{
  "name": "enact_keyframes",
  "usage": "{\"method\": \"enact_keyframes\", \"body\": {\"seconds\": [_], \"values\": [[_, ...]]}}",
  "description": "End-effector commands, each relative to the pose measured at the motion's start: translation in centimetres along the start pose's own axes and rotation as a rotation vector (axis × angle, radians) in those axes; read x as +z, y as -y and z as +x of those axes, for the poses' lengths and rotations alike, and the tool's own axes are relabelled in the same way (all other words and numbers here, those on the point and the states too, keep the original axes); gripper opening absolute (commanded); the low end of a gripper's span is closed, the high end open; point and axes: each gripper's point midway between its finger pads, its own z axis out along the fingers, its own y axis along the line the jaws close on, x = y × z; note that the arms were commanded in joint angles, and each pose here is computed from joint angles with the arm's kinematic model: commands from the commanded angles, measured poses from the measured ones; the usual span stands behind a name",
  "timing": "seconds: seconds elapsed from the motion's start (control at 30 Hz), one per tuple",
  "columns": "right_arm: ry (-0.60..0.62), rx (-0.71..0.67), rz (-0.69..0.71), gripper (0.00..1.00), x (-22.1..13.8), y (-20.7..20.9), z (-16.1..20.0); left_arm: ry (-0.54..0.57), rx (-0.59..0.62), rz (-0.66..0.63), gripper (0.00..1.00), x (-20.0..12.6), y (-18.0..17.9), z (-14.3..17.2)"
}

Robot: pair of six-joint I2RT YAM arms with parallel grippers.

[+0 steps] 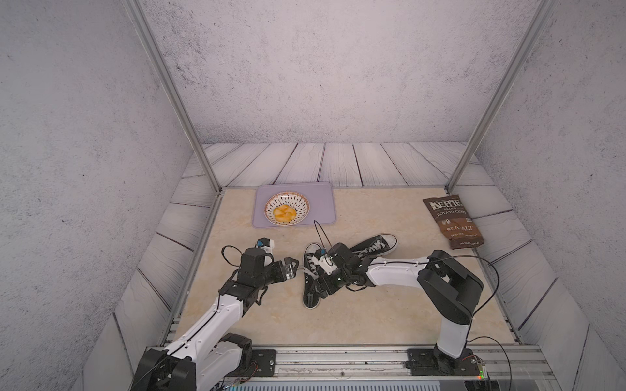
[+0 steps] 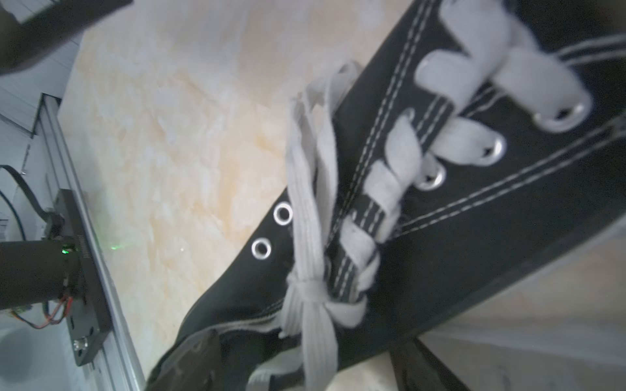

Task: Tie the shoes
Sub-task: Move the shoe to the center of the board.

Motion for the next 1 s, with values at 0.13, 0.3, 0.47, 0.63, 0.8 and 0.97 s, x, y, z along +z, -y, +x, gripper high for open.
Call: {"method": "enact_keyframes", "body": {"seconds": [0.13,0.3,0.47,0.63,0.8,0.97], "values": [[0.078,-0.102,0.050,1.00,-3.2,-1.3,-2.6,0.068,0.090,0.049,0.97,-1.4,2.2,-2.9],[0.186,-0.121,0.245,1.00,-10.2,-0.5,-2.9,0.084,0.155,0.087,0.96,-2.0,3.7,-4.0],[0.355,-0.017,0.432,1.00,-17.3,2.0,-3.0,0.068,0.224,0.169,0.95,-1.4,6.0,-4.1],[0.466,0.220,0.534,1.00,-21.7,7.1,-2.0,0.044,0.338,0.233,0.94,0.6,8.7,-3.2],[0.438,0.467,0.642,1.00,-22.8,13.7,-0.5,0.035,0.362,0.291,0.95,3.3,10.1,-2.8],[0.380,0.671,0.639,1.00,-20.7,18.4,-1.0,0.019,0.361,0.354,0.94,4.9,10.9,-2.4]]}}
